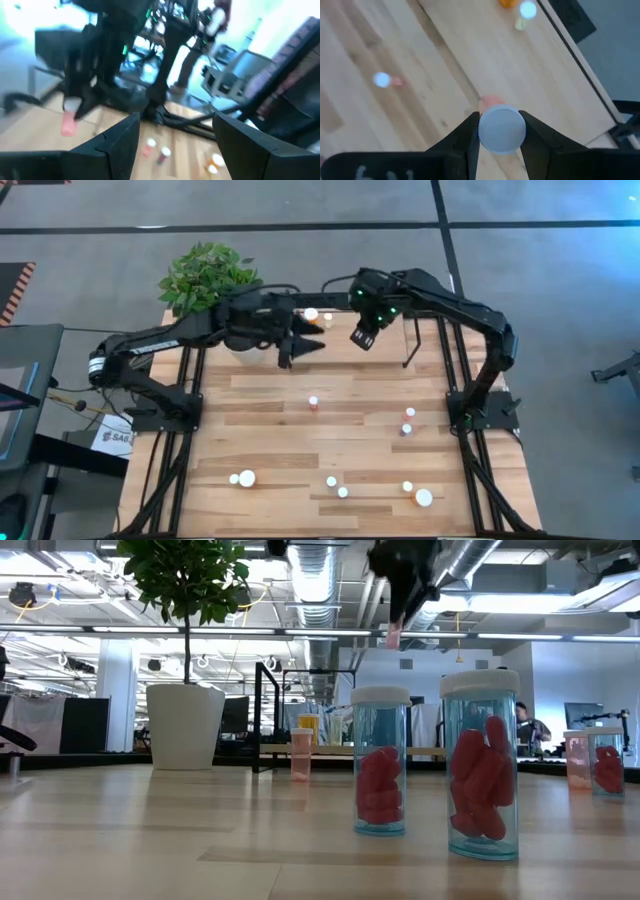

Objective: Pick and place medicine bottles onto shelf by color
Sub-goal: Put the top pink pill bottle on the shelf

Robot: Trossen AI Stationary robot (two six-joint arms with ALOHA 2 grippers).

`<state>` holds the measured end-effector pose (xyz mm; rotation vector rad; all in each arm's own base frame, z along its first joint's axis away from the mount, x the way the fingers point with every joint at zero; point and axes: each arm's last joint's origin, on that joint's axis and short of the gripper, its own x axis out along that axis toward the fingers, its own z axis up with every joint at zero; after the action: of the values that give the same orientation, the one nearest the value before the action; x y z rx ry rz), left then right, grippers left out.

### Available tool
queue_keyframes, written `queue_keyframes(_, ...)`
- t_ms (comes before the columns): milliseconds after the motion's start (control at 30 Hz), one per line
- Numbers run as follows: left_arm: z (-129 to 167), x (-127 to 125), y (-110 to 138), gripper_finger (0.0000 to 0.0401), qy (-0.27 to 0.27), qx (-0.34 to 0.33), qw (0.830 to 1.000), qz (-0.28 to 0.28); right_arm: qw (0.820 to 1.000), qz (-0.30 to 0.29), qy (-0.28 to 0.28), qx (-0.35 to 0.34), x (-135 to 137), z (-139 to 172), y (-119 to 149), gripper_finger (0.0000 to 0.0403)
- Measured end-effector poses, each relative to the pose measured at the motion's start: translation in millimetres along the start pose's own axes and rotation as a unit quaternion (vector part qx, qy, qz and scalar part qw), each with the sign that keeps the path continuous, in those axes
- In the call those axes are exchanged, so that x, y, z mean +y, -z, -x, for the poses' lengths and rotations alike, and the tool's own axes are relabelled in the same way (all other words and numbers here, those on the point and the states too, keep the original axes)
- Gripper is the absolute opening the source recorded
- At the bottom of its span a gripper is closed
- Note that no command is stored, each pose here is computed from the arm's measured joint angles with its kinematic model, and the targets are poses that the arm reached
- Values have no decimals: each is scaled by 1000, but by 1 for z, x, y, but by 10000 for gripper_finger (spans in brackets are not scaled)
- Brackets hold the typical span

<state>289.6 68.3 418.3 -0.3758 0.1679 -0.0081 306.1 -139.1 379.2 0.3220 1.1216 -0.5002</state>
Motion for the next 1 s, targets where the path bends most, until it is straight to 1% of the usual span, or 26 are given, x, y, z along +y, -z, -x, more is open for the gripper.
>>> queue_keyframes(67, 14, -5, -5, 237, -22, -16, 1000, -11, 1000, 6, 5, 7, -4, -17, -8, 136)
queue_keyframes(167, 32, -15, -11, 237, -51, -45, 997, -28, 999, 14, 14, 42, -16, -48, -16, 136)
queue_keyframes(367, 59, -34, -18, 237, -100, -89, 989, -61, 997, -14, 44, 64, -40, -106, -32, 138)
queue_keyframes(467, 69, -42, -20, 237, -104, -107, 987, -63, 996, -26, 52, 74, -52, -129, -36, 138)
queue_keyframes(600, 77, -49, -21, 237, -110, -121, 985, -63, 995, -36, 57, 70, -61, -149, -40, 135)
queue_keyframes(733, 79, -52, -20, 237, -121, -126, 983, -62, 996, -36, 54, 62, -62, -163, -44, 136)
queue_keyframes(900, 79, -51, -20, 237, -129, -128, 981, -61, 997, -14, 46, 57, -64, -178, -47, 138)
queue_keyframes(1000, 79, -51, -20, 237, -131, -129, 981, -60, 997, -9, 46, 55, -64, -181, -47, 137)
